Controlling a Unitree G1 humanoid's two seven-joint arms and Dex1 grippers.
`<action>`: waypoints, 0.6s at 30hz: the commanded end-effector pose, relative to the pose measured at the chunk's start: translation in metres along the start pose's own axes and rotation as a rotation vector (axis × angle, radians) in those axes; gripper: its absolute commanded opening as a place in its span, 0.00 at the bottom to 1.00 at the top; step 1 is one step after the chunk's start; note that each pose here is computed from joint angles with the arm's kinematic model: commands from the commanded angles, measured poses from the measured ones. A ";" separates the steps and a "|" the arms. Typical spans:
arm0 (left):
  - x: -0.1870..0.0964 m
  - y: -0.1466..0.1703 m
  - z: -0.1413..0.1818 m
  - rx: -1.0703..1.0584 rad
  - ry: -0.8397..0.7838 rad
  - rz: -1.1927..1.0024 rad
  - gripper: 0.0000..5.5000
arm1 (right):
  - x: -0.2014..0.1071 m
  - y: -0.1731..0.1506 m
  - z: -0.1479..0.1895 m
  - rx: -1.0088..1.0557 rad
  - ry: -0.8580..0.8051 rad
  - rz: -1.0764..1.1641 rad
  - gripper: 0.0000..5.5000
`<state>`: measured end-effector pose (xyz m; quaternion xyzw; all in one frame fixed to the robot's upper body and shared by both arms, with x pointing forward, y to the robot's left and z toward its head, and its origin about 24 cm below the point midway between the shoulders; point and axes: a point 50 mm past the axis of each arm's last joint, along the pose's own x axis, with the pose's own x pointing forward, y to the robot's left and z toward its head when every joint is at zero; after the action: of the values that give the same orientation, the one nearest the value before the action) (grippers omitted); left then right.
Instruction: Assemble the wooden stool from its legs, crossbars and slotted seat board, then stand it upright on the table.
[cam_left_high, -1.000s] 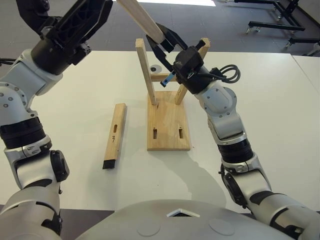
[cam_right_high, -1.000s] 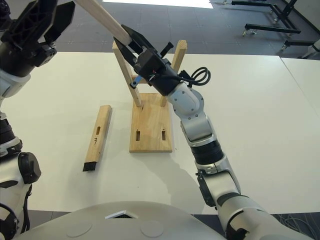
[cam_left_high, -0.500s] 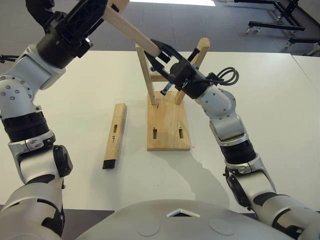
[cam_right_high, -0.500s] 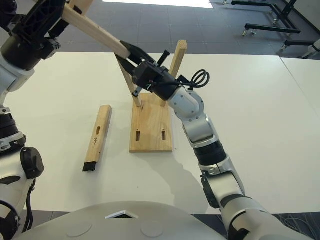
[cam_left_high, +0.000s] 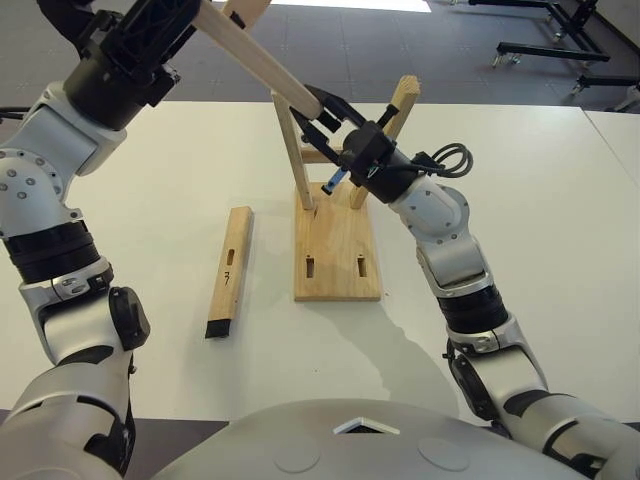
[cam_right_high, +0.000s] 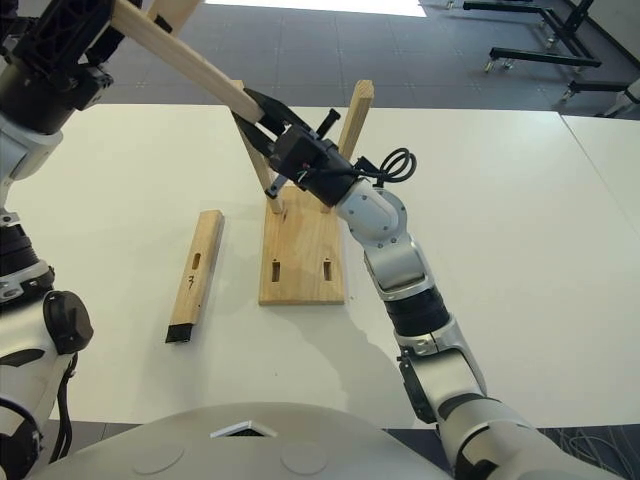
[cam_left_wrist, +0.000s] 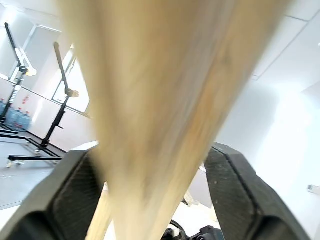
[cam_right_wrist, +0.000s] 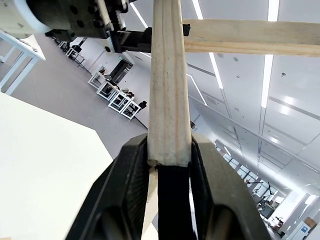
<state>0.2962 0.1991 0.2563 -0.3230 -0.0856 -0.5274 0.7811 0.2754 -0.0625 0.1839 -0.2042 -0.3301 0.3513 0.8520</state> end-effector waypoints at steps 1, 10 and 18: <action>0.004 0.001 0.002 0.018 -0.005 0.013 0.44 | 0.003 -0.002 0.006 -0.016 -0.027 -0.028 0.19; 0.008 0.005 0.006 0.026 0.000 0.021 0.38 | 0.001 0.006 0.002 -0.057 -0.003 0.031 0.19; 0.007 0.004 0.004 0.024 0.017 0.024 0.56 | 0.002 0.006 0.001 -0.053 0.007 0.013 0.19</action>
<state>0.3037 0.2009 0.2542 -0.3225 -0.0802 -0.5130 0.7914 0.2744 -0.0582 0.1811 -0.2296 -0.3302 0.3466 0.8474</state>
